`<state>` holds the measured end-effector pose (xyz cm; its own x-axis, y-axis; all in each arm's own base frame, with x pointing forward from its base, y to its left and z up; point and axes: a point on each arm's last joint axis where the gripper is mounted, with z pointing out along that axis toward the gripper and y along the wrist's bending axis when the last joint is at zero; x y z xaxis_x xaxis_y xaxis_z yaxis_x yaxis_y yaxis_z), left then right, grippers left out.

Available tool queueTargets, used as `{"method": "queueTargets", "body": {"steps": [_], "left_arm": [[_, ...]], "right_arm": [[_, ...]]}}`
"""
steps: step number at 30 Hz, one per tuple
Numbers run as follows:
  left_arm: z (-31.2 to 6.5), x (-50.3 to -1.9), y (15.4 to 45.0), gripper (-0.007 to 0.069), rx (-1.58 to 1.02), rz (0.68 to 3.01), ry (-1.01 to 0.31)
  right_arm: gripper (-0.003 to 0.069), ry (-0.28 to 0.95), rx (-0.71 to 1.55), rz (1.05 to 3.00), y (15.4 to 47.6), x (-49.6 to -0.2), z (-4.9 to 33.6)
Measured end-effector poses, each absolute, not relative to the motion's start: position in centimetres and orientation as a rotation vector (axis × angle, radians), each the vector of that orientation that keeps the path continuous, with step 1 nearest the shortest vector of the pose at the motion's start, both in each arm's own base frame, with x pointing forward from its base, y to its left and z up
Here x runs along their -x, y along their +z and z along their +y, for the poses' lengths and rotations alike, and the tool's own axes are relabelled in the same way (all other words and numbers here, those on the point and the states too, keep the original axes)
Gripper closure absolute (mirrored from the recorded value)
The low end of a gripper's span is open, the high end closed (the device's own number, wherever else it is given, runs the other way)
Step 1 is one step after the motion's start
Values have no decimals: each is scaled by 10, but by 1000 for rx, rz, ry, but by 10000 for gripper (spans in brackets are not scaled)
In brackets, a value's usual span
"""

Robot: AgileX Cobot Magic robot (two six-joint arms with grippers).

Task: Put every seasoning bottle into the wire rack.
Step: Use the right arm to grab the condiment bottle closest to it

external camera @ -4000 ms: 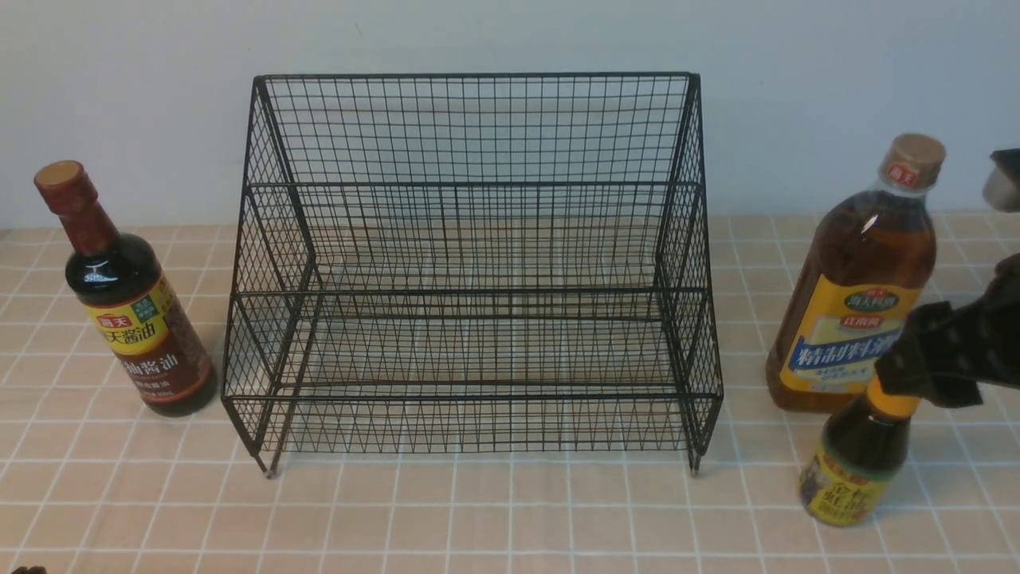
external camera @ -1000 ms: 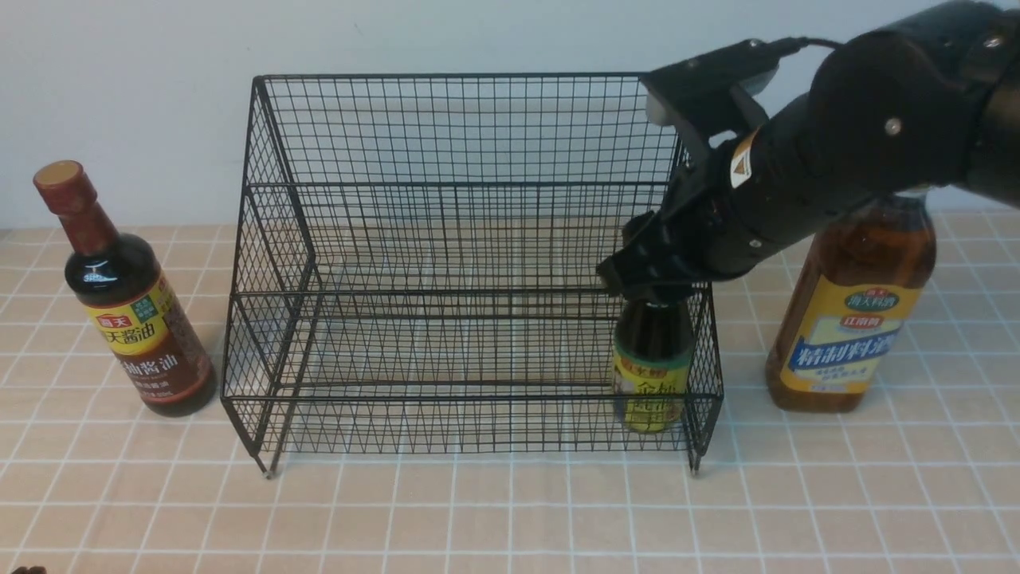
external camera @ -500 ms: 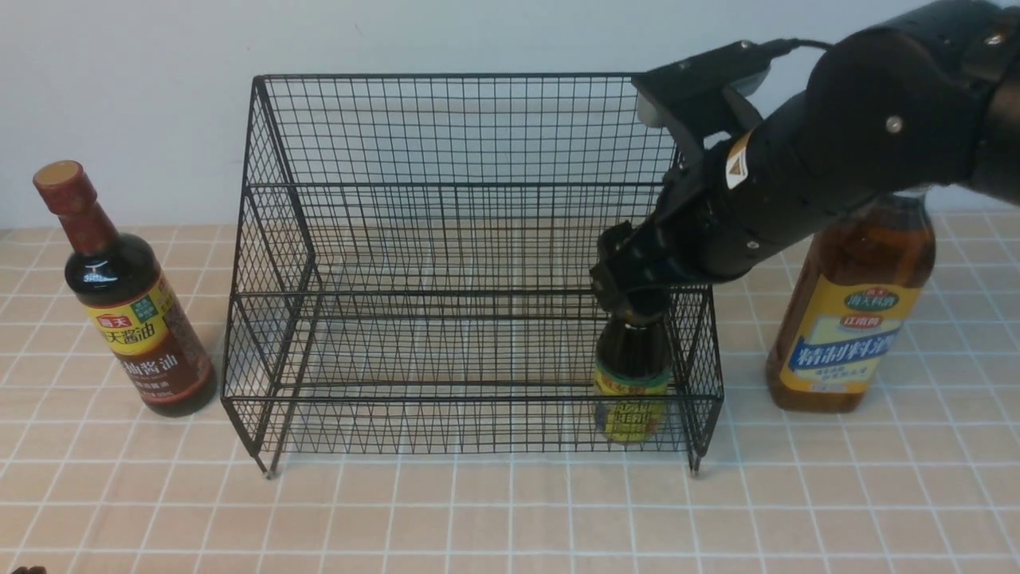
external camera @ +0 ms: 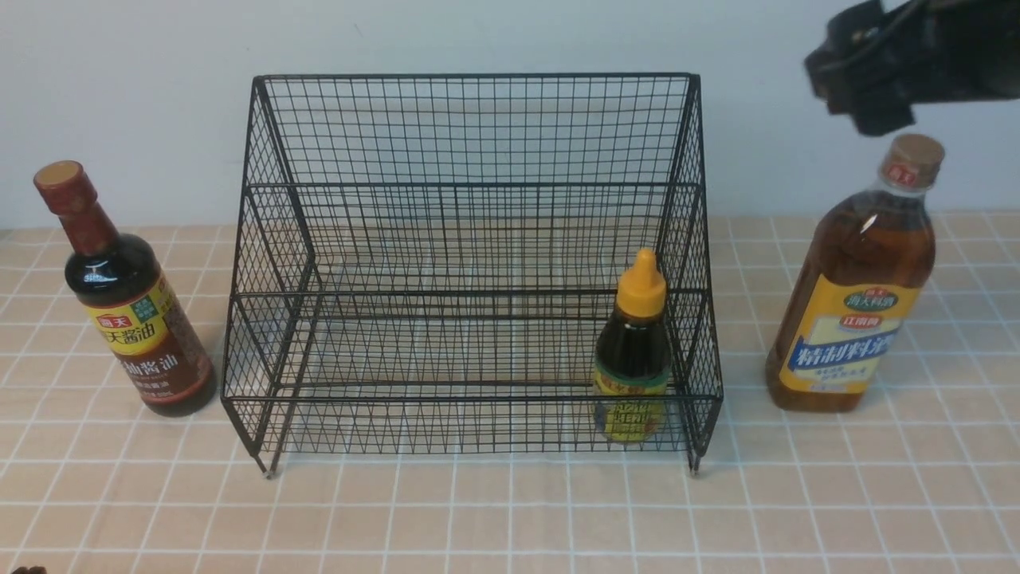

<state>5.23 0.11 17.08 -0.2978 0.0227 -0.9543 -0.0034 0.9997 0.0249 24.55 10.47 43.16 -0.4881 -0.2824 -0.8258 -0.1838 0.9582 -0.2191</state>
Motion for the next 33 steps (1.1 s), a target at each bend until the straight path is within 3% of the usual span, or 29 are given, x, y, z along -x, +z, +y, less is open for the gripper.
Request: {"method": "queueTargets", "body": {"steps": [5,11,19,27,31,33], "left_arm": [[1,-52,171,632,-14,1873,26],[1,-52,171,632,-14,1873,26],[1,-52,171,632,-14,1873,26],[1,-52,171,632,-14,1873,26],[1,-52,171,632,-14,1873,26],[1,-52,171,632,-14,1873,26]], "right_arm": [[68,-183,167,2206,416,-265,82],[68,-129,42,2299,393,-292,66],[68,-49,71,2361,369,-316,69],[74,-93,130,2409,347,-333,72],[147,-108,139,2416,344,-335,72],[265,-116,141,2420,344,-335,72]]}}
